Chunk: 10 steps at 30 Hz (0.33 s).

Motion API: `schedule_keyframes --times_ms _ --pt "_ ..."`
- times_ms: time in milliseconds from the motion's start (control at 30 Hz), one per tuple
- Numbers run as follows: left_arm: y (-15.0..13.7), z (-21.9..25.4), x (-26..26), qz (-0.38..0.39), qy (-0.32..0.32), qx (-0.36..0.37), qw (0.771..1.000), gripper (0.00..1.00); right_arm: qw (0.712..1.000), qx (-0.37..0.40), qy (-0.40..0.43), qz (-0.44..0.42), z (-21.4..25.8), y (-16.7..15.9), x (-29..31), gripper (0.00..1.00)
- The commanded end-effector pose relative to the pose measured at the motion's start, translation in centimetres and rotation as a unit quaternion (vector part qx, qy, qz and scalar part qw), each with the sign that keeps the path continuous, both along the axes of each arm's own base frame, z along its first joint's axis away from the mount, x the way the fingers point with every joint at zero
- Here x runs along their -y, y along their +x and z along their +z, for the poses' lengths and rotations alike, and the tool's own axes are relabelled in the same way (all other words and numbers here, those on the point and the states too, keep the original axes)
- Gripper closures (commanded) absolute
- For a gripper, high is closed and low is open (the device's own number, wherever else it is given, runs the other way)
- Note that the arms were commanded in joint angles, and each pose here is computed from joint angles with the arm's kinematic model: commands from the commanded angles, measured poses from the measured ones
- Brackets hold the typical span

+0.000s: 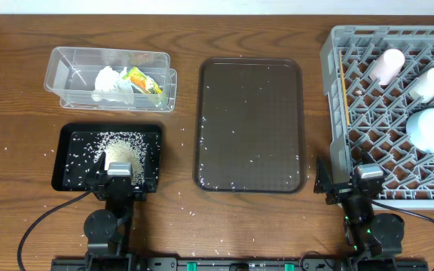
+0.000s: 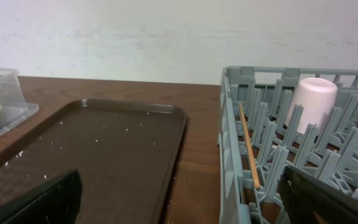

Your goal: Sort waste into correct bins and load items into the dishwasher rack

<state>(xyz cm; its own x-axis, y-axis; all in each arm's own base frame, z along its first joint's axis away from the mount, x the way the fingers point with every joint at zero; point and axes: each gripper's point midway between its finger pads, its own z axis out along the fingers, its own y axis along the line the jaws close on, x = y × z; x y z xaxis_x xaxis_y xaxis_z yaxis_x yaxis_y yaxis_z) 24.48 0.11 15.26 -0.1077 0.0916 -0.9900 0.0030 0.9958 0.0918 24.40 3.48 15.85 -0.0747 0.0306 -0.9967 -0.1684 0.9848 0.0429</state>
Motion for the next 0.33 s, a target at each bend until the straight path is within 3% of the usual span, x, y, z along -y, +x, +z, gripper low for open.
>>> schedule_keyframes --times_ms 0,300 --pt "-0.08 -1.58 -0.33 0.008 0.007 -0.023 1.0 0.04 1.0 0.003 -0.009 -0.009 0.01 0.02 0.4 0.01" --pt "-0.08 -1.58 -0.32 0.007 0.007 -0.023 1.0 0.04 1.0 0.003 -0.009 -0.009 0.01 0.02 0.4 0.01"
